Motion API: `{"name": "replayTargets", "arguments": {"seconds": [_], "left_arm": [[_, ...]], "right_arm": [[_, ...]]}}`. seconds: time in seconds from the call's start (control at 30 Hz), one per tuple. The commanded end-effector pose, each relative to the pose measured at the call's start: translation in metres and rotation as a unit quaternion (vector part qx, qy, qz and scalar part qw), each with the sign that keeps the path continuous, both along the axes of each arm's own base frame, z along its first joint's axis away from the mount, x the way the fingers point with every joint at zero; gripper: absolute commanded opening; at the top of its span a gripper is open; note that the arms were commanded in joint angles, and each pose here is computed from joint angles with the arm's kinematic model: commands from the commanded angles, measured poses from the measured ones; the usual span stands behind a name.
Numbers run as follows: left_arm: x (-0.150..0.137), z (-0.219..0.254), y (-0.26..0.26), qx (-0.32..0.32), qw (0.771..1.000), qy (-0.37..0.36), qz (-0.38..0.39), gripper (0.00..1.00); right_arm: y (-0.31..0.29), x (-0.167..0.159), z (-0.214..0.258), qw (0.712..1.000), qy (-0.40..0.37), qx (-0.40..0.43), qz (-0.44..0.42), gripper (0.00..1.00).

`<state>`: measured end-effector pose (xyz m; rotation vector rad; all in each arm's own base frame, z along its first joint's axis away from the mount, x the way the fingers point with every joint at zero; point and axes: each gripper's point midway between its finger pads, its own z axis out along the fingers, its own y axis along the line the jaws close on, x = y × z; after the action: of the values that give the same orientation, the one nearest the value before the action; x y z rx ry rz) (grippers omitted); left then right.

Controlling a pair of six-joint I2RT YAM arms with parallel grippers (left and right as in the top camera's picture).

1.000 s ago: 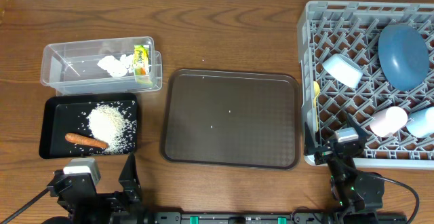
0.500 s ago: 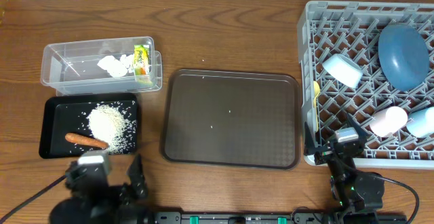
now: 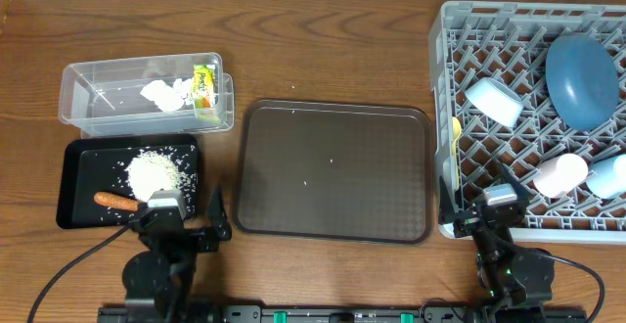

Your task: Sort waste into correct bins and load items into the dishwasher rack

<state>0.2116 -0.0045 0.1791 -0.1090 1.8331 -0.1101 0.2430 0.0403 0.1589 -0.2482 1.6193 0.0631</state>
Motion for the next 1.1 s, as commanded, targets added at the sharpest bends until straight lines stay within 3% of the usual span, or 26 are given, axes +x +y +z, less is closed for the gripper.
{"name": "replayTargets", "arguments": {"seconds": [0.0,0.27,0.33,0.47,0.63,1.07], "left_arm": [[0.011,-0.003,0.0,0.004,1.0,-0.03,0.001,0.95],[0.034,0.013,0.001,0.005,0.986,-0.166,0.005,0.94],[0.034,0.015,0.002,0.009,0.985,-0.171,0.007,0.95],[0.035,0.001,0.002,0.011,0.99,-0.143,0.008,0.95],[0.032,-0.042,0.002,0.014,0.998,-0.055,0.007,0.95],[0.032,-0.042,0.002,0.014,0.998,-0.055,0.004,0.95]], "right_arm": [[0.001,0.0,0.0,1.0,-0.001,-0.006,0.001,0.99],[0.001,0.0,0.0,1.0,-0.001,-0.006,0.001,0.99],[0.001,0.0,0.0,1.0,-0.001,-0.006,0.001,0.99],[0.001,0.0,0.0,1.0,-0.001,-0.006,0.001,0.99],[0.001,0.0,0.0,1.0,-0.001,-0.006,0.001,0.99],[0.001,0.0,0.0,1.0,-0.001,-0.006,0.001,0.99]]}}
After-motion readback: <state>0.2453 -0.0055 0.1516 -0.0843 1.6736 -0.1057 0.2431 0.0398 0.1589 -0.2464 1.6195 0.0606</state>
